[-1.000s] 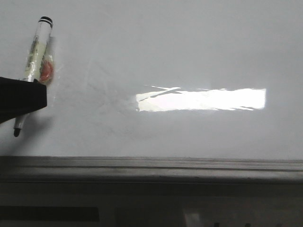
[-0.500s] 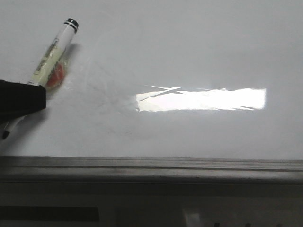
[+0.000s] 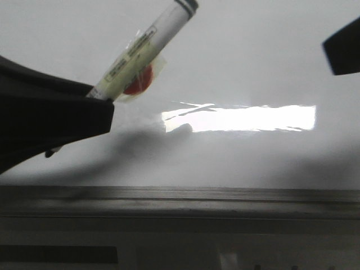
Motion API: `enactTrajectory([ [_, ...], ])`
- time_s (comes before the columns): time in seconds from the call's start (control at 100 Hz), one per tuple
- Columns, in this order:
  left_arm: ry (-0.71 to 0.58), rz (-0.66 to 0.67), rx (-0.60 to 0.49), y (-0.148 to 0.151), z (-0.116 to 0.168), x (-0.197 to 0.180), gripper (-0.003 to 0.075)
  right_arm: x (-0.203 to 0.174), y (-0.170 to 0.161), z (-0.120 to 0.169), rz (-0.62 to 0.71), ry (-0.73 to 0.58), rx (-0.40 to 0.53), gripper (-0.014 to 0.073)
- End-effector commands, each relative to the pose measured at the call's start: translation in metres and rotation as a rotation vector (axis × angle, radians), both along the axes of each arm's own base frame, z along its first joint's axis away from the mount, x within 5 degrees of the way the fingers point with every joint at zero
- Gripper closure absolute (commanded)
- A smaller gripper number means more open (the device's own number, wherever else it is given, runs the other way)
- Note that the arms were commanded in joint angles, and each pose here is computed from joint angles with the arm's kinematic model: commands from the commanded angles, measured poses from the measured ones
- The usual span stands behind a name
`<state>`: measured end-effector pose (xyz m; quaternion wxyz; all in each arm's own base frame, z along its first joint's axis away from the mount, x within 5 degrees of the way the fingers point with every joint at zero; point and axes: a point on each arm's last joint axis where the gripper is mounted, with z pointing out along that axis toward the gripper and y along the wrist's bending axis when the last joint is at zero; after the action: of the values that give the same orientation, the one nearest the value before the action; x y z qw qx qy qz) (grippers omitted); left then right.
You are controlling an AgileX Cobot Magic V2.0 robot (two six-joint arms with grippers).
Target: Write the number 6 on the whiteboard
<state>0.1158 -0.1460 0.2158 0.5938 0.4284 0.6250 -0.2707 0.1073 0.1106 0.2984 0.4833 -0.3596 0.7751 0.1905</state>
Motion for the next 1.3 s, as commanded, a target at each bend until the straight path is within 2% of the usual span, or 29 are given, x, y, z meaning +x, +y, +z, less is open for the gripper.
enactTrajectory([
  [0.0, -0.079, -0.039, -0.106, -0.007, 0.022, 0.001, 0.0741, 0.004, 0.019, 0.021, 0.066, -0.101, 0.078, 0.034],
  [0.07, -0.107, -0.074, -0.102, -0.008, 0.023, -0.002, 0.0741, 0.005, 0.029, 0.024, 0.096, -0.114, 0.094, 0.0251],
  [0.12, -0.136, -0.112, -0.097, -0.01, 0.023, -0.005, 0.0741, 0.008, 0.034, 0.026, 0.105, -0.118, 0.1, 0.0218],
  [0.19, -0.167, -0.152, -0.091, -0.011, 0.024, -0.008, 0.0741, 0.011, 0.04, 0.027, 0.109, -0.119, 0.107, 0.0212],
  [0.48, -0.177, -0.167, -0.086, -0.012, 0.024, -0.009, 0.0741, 0.012, 0.052, 0.035, 0.112, -0.07, 0.196, 0.0218],
  [0.6, -0.178, -0.173, -0.081, -0.012, 0.023, -0.009, 0.0741, 0.009, 0.057, 0.035, 0.13, -0.06, 0.21, 0.0302],
  [0.91, -0.18, -0.174, -0.085, -0.012, 0.024, -0.009, 0.0741, 0.01, 0.06, 0.032, 0.122, -0.013, 0.225, 0.0668],
  [1.07, -0.182, -0.176, -0.09, -0.012, 0.024, -0.01, 0.0736, 0.009, 0.06, 0.031, 0.123, 0.0, 0.218, 0.0664],
  [1.12, -0.182, -0.176, -0.09, -0.012, 0.024, -0.01, 0.0703, 0.009, 0.06, 0.031, 0.123, 0.0, 0.218, 0.0664],
  [1.17, -0.18, -0.173, -0.092, -0.012, 0.024, -0.009, 0.0626, 0.009, 0.06, 0.031, 0.123, 0.0, 0.218, 0.0664],
  [1.29, -0.143, -0.11, -0.113, -0.01, 0.025, -0.004, 0.0339, 0.009, 0.06, 0.031, 0.117, 0.011, 0.227, 0.0664],
])
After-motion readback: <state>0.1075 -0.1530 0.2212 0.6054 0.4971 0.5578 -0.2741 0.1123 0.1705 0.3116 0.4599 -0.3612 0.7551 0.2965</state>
